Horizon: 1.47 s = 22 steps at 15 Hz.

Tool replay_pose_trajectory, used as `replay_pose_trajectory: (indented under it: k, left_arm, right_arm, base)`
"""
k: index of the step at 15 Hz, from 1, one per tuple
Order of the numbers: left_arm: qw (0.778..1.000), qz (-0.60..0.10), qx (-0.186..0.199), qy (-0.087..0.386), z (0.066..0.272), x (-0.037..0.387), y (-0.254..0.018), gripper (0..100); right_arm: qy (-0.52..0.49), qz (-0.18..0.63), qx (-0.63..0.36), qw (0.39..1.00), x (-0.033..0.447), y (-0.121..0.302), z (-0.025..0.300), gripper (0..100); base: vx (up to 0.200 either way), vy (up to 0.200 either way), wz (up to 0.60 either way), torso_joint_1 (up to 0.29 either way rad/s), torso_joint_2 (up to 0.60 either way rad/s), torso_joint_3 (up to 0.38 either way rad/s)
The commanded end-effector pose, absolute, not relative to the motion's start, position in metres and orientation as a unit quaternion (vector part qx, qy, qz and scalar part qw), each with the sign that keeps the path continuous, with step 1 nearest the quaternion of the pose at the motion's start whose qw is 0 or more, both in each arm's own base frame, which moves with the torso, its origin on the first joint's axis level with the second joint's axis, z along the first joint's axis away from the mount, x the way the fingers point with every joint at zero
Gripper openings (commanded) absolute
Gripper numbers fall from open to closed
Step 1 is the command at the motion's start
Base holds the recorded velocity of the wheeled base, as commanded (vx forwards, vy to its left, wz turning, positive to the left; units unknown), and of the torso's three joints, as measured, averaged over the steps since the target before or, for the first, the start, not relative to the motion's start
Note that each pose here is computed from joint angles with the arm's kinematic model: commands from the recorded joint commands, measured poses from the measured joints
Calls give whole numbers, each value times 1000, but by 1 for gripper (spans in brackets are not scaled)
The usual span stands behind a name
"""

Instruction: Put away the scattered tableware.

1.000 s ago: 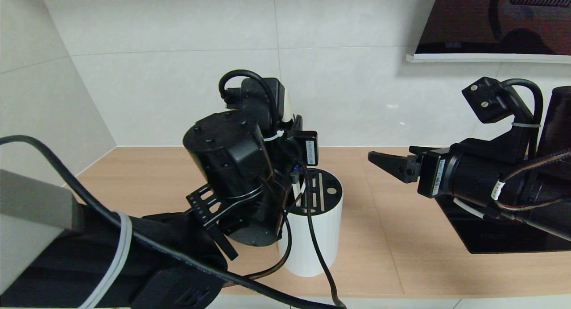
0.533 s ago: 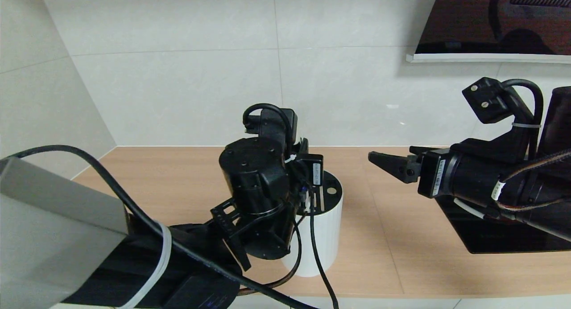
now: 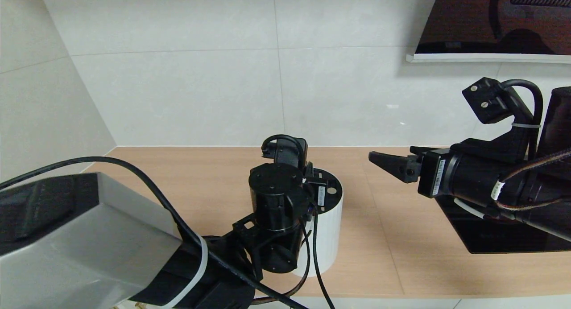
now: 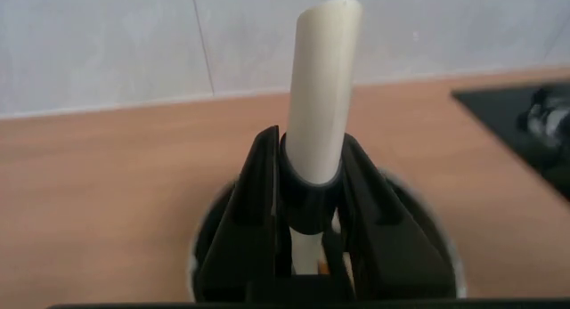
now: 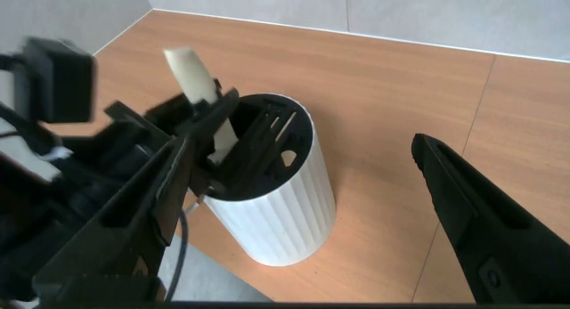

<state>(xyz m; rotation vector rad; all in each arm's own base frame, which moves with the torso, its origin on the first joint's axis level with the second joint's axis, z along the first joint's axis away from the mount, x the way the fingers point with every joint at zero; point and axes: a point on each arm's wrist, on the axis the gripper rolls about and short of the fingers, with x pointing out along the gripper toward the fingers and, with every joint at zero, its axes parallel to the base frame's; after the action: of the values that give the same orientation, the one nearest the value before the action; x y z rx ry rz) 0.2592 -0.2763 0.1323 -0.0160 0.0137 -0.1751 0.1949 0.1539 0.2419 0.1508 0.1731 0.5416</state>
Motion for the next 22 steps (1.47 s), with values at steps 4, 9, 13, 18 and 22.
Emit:
replay_pose_trajectory:
  k: [4, 9, 13, 18, 22]
  left_arm:
    - [996, -86, -8, 12, 127, 261, -277, 0]
    - [996, -86, -10, 11, 129, 260, -277, 100]
    - [996, -86, -12, 9, 131, 260, -276, 100]
    - [996, -87, -27, -6, 147, 251, -266, 100]
    - [983, -154, -69, -70, 229, 207, -208, 100]
  right_arm:
    - [85, 267, 74, 957, 195, 154, 242, 100]
    - [85, 268, 74, 957, 195, 154, 242, 100]
    - [86, 268, 74, 957, 195, 154, 242, 100]
    - [86, 268, 74, 957, 195, 154, 242, 100]
    - [71, 249, 80, 962, 196, 143, 248, 100]
  base:
    - [0, 0, 0, 0, 0, 0]
    - [0, 0, 0, 0, 0, 0]
    - [0, 0, 0, 0, 0, 0]
    - [0, 0, 0, 0, 0, 0]
    - [0, 0, 0, 0, 0, 0]
